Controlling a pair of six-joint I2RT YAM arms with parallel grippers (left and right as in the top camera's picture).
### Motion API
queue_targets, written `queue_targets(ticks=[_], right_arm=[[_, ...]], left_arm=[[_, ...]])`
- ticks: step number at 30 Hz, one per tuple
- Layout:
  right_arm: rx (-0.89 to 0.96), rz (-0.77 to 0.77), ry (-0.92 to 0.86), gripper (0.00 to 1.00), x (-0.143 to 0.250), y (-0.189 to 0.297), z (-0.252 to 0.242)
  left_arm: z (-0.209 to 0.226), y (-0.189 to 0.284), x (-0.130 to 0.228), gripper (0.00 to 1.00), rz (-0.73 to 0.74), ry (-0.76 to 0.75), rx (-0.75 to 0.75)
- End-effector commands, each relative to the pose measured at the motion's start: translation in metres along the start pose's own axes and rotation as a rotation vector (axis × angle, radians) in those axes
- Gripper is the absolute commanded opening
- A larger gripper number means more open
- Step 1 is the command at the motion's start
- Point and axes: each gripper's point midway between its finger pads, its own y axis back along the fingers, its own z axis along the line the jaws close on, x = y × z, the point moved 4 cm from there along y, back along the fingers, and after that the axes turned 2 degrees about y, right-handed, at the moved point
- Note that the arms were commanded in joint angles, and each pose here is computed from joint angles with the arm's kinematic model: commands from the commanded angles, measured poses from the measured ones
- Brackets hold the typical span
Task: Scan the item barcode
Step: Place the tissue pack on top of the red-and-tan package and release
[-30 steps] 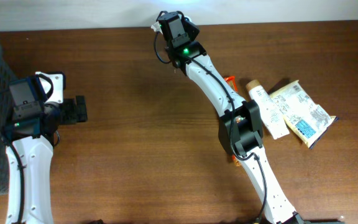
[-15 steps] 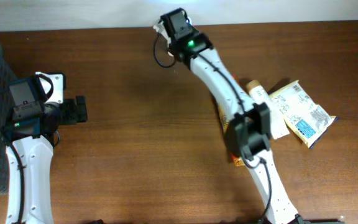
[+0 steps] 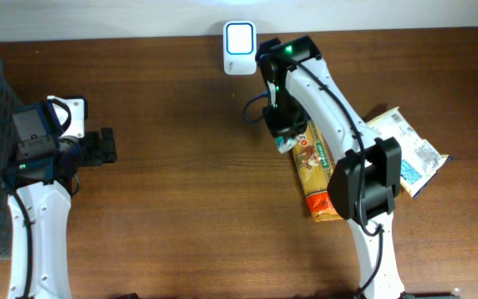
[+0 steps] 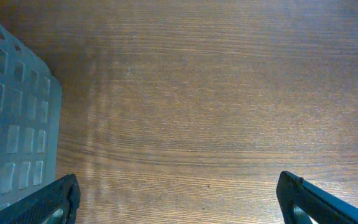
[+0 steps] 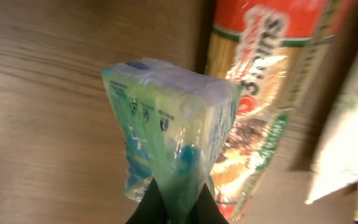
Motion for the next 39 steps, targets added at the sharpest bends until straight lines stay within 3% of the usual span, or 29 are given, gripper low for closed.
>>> queue_targets(ticks=[1,7,10,12,13,15,18,22,24,26,28,29,34,39], right_arm=[[-0.030,0.036,-0.069,0.04,0.003,-0.007,-0.018],[-0.091,0.073,-0.127,0.05,0.009,-0.014,-0.067],[-0.124,0.104,-0.121,0.29,0.013,-0.029,-0.073],[-0.129,0.109,-0.119,0.51,0.013,-0.034,-0.077],[-0.128,0.099,-0.119,0.58,0.013,-0.031,-0.079],[-0.129,0.076,-0.128,0.60,0.010,-0.022,-0.083],[-0.129,-0.047,-0.106,0.63,0.003,0.026,-0.087],[-0.145,-0.342,-0.034,0.70,-0.001,0.114,-0.074],[-0.138,-0.477,-0.015,0.76,0.013,0.158,-0.068],[-0.131,-0.610,-0.001,0.87,0.047,0.205,-0.064],[-0.129,-0.733,0.008,0.90,0.086,0.245,-0.059],[-0.129,-0.781,0.020,0.99,0.102,0.259,-0.055],[-0.125,-0.950,0.041,0.99,0.165,0.303,-0.051],[0.051,-0.985,-0.052,0.99,0.180,0.310,-0.076]], left_arm=[[0.001,0.004,-0.006,0.99,-0.020,-0.008,0.005],[0.001,0.004,-0.006,0.99,-0.020,-0.008,0.005],[0.001,0.004,-0.006,0.99,-0.020,-0.008,0.005],[0.001,0.004,-0.006,0.99,-0.020,-0.008,0.005],[0.001,0.004,-0.006,0.99,-0.020,-0.008,0.005],[0.001,0.004,-0.006,0.99,-0.020,-0.008,0.005],[0.001,0.004,-0.006,0.99,-0.020,-0.008,0.005],[0.001,0.004,-0.006,0.99,-0.020,-0.008,0.005],[0.001,0.004,-0.006,0.99,-0.020,-0.008,0.005],[0.001,0.004,-0.006,0.99,-0.020,-0.008,0.005],[0.001,0.004,-0.006,0.99,-0.020,-0.008,0.005],[0.001,0.004,-0.006,0.99,-0.020,-0.008,0.005],[0.001,0.004,-0.006,0.99,-0.020,-0.008,0.005],[0.001,0.004,-0.006,0.99,-0.020,-0.008,0.005]])
